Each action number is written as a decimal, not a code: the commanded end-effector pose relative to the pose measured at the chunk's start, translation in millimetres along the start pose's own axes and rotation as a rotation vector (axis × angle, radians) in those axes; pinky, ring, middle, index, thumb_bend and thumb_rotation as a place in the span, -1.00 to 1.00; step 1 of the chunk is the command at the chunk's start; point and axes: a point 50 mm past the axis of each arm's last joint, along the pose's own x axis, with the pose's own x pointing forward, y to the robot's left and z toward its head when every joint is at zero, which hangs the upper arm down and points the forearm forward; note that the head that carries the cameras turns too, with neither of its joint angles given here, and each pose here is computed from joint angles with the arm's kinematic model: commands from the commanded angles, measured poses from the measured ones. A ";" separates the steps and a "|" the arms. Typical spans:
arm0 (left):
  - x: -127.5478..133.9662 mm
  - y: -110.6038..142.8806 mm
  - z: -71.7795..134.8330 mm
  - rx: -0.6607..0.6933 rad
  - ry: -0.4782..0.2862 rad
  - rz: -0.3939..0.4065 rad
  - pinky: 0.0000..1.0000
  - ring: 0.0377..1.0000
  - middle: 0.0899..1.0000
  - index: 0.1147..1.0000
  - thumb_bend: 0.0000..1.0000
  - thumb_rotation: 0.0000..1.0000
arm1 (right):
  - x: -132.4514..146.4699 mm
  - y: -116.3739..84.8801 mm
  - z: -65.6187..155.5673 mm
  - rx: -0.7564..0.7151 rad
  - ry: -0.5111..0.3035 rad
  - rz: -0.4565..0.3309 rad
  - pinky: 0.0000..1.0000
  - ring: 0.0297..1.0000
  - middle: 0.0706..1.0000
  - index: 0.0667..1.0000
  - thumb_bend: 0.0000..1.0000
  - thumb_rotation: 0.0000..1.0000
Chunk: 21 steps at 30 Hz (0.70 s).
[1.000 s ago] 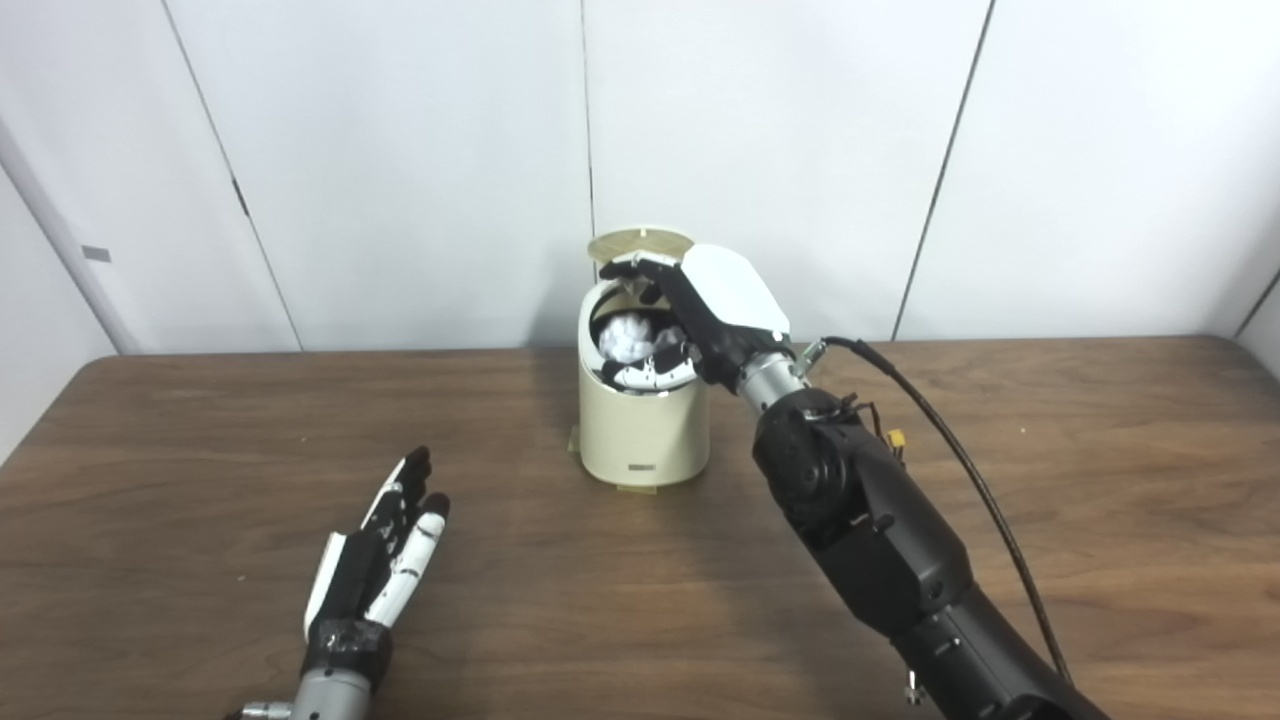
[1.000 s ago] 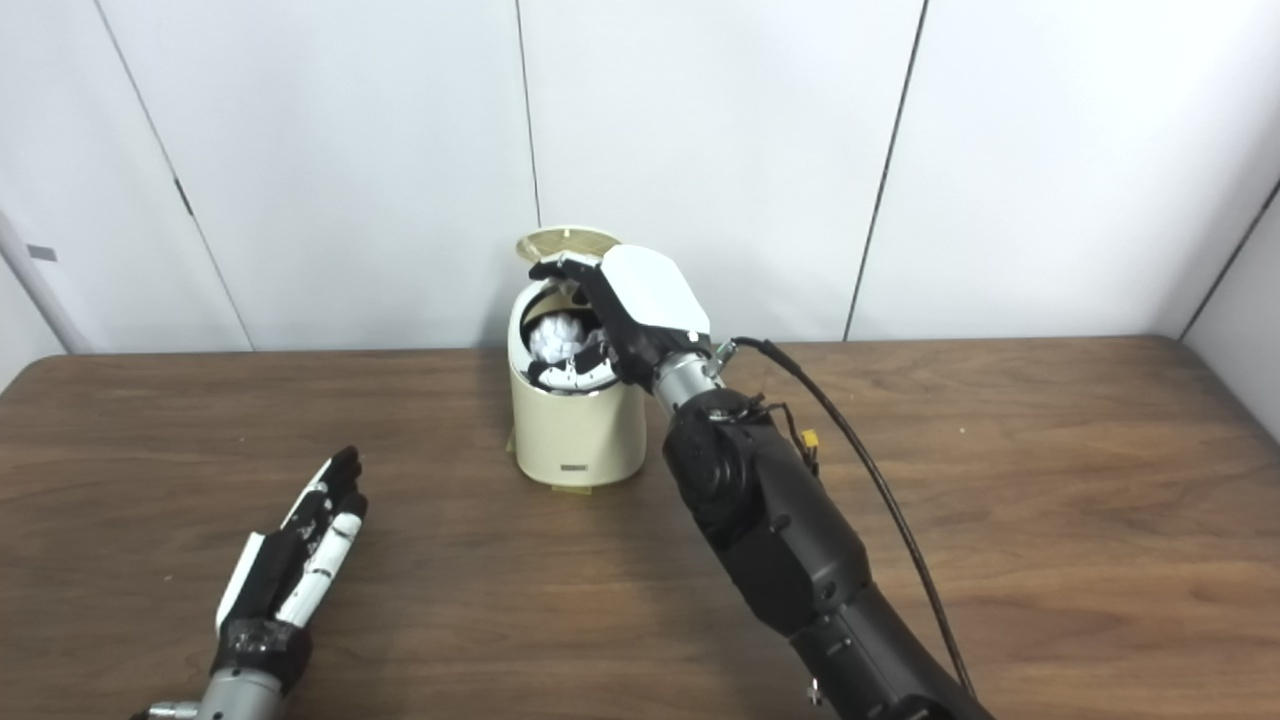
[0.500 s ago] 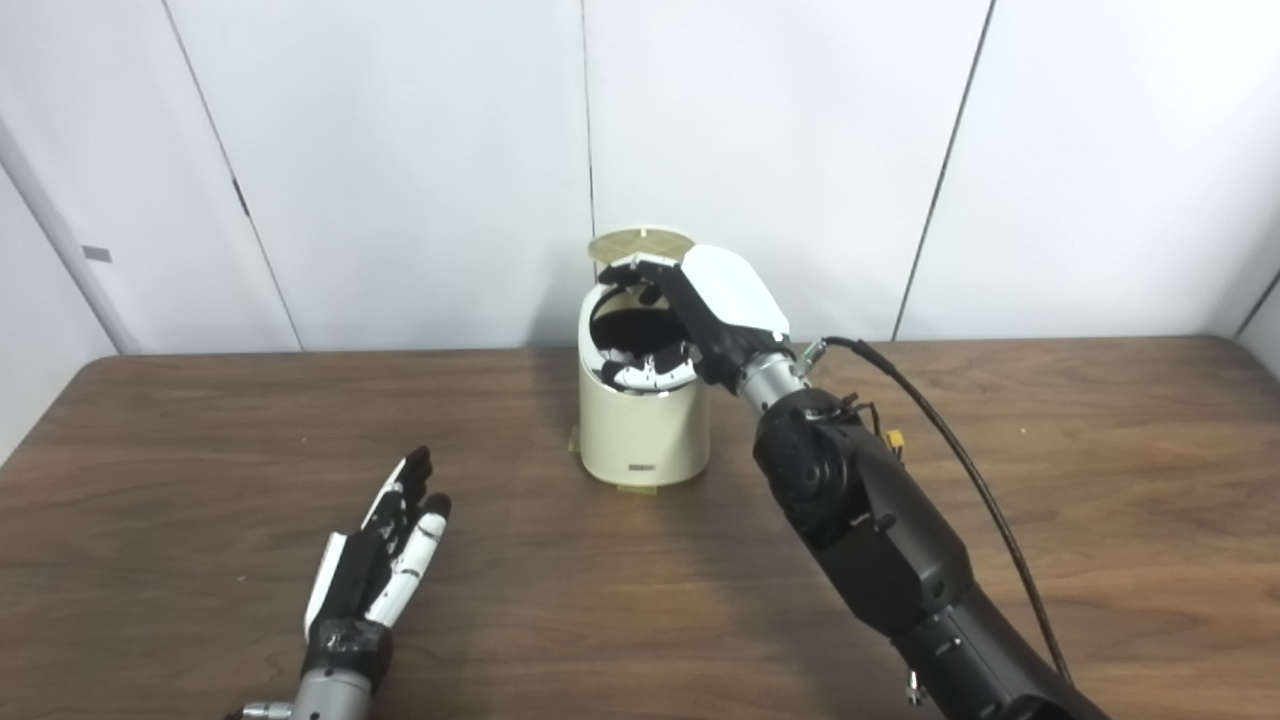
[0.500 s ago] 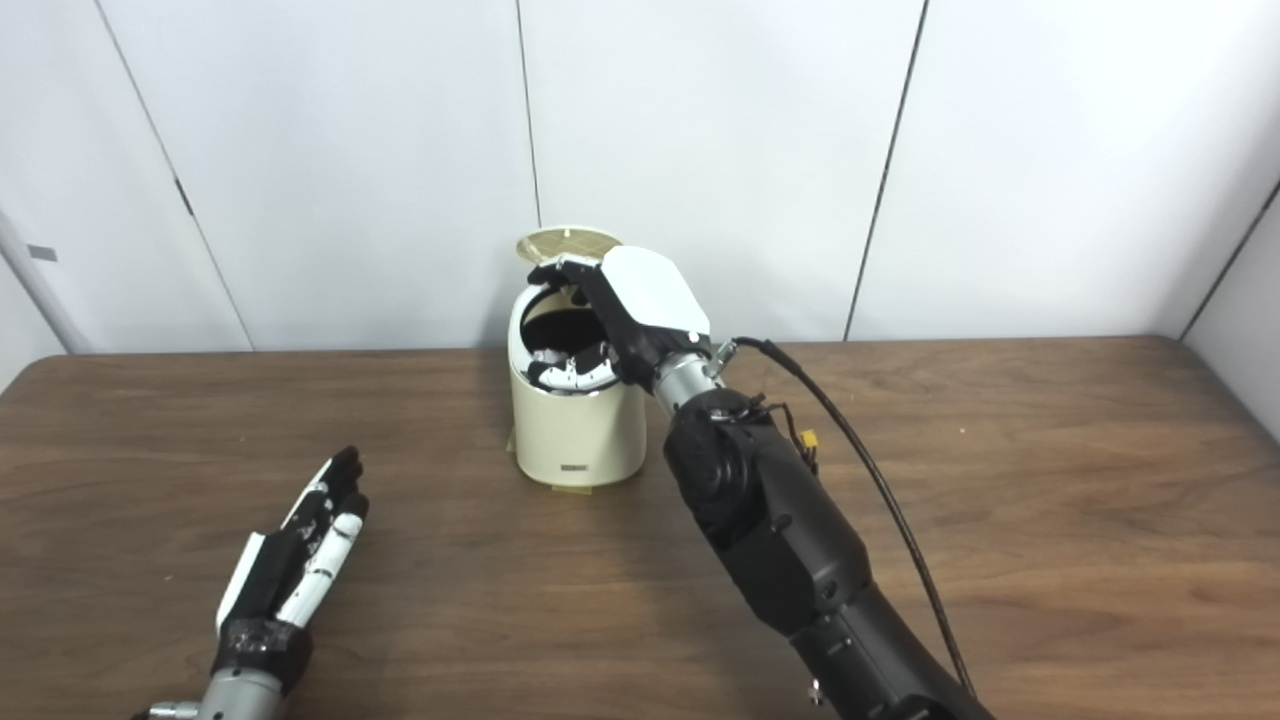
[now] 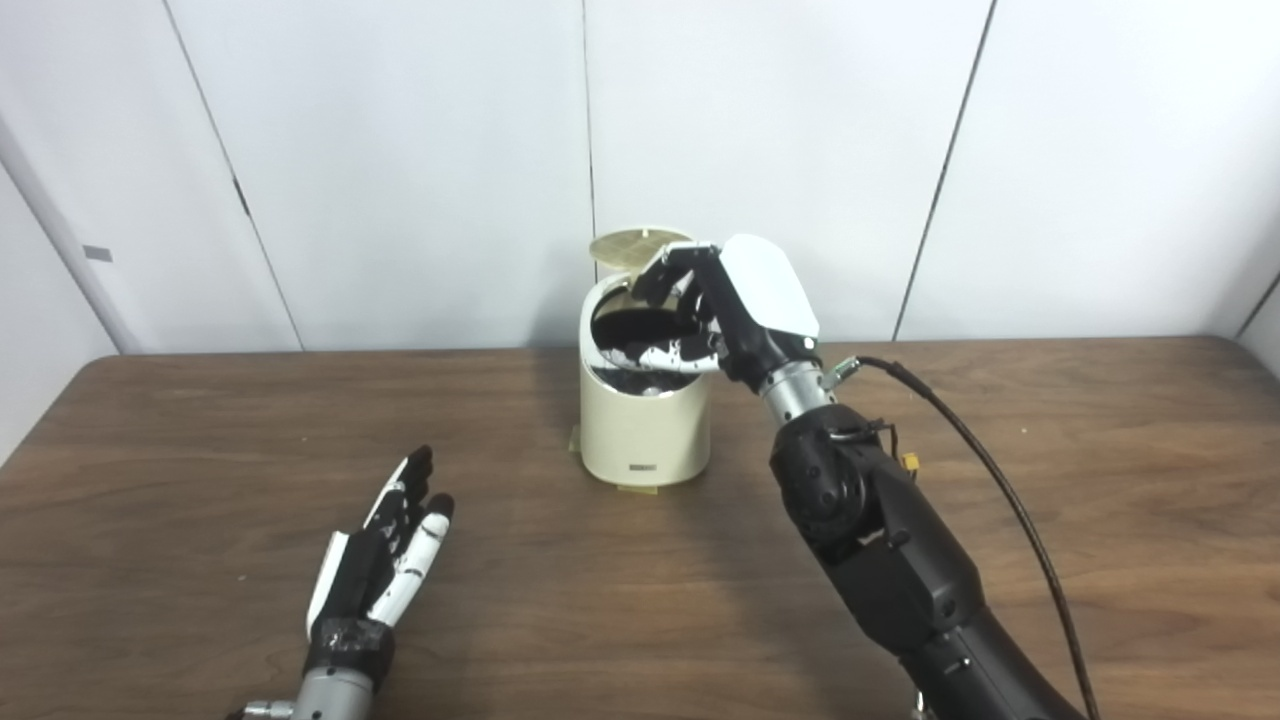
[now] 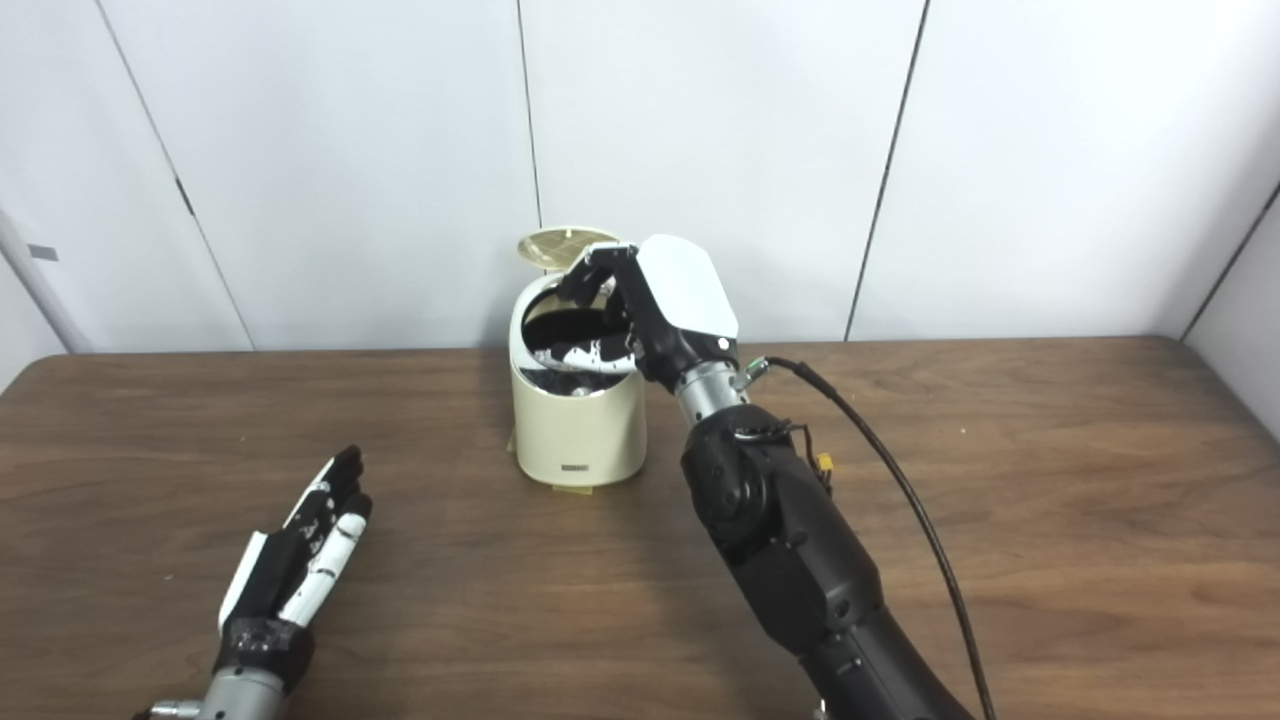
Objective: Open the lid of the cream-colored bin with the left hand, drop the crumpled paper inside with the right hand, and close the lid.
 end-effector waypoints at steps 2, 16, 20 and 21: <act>8.7 -4.7 6.3 0.008 -0.033 -0.014 1.00 1.00 0.95 1.00 -0.02 0.28 | 15.1 -28.5 17.2 0.025 -0.099 -0.122 -0.37 -0.25 -0.03 -0.09 -0.01 -1.00; 11.4 -4.1 3.1 -0.002 -0.032 -0.021 1.00 1.00 0.95 1.00 0.00 0.27 | -17.9 -78.9 11.5 0.010 -0.129 -0.215 -0.36 -0.24 -0.05 -0.09 0.00 -1.00; 13.2 -1.3 2.1 -0.002 -0.035 -0.014 1.00 1.00 0.96 1.00 -0.03 0.27 | -39.1 -84.8 -7.7 -0.007 -0.056 -0.214 -0.15 -0.25 -0.04 -0.08 0.00 -1.00; 13.5 -0.7 2.2 -0.002 -0.036 -0.014 1.00 1.00 0.97 1.00 -0.04 0.27 | -42.8 -84.8 -11.6 -0.008 -0.040 -0.211 -0.16 -0.24 -0.04 -0.08 0.00 -1.00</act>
